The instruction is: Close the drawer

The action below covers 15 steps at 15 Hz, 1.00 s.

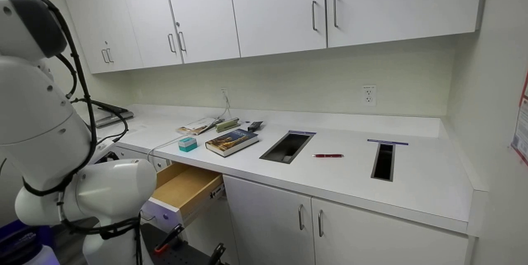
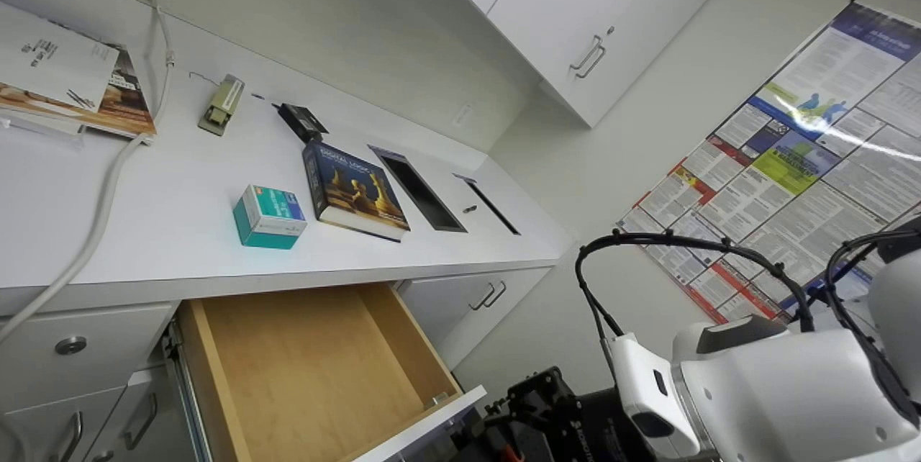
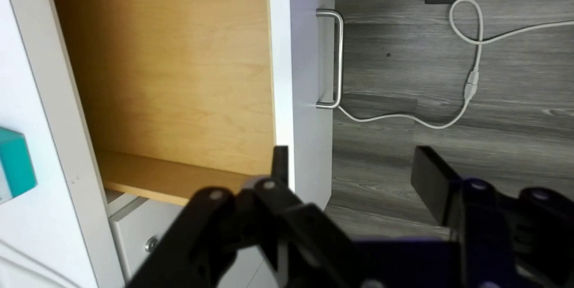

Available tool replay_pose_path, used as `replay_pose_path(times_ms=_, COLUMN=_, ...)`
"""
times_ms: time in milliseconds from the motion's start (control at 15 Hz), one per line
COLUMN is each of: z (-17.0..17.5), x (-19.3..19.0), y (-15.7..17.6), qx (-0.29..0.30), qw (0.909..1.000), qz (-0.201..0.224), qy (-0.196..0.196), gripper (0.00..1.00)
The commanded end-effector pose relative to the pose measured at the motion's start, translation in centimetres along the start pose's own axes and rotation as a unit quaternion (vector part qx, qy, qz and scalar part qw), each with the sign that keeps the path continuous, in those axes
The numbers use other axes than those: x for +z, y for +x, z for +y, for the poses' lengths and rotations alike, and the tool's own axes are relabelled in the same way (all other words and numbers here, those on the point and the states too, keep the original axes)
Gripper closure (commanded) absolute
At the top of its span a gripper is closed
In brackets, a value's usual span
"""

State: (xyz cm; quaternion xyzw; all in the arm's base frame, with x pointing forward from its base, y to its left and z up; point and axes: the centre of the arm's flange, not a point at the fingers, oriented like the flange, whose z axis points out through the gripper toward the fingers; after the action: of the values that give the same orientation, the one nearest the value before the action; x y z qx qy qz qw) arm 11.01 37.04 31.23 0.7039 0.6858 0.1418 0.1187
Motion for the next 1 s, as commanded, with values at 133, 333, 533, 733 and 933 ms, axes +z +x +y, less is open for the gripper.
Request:
replay_pose_path(times_ms=133, z=-0.9, x=5.2, y=0.7, qx=0.016, qw=0.9993, qz=-0.001, qy=-0.033, gripper=0.73)
replay_pose_path(times_ms=333, z=-1.6, x=7.6, y=1.0, qx=0.013, qw=0.9998, qz=-0.001, qy=-0.013, gripper=0.97)
replay_pose_path(times_ms=533, z=-2.5, x=9.4, y=1.2, qx=0.015, qw=0.9997, qz=0.001, qy=0.021, gripper=1.00)
replay_pose_path(times_ms=733, z=-2.9, x=11.7, y=1.2, qx=0.013, qw=0.9992, qz=-0.002, qy=0.038, gripper=1.00)
replay_pose_path(times_ms=933, z=-2.4, x=14.1, y=1.4, qx=0.018, qw=0.9988, qz=0.000, qy=0.045, gripper=1.00)
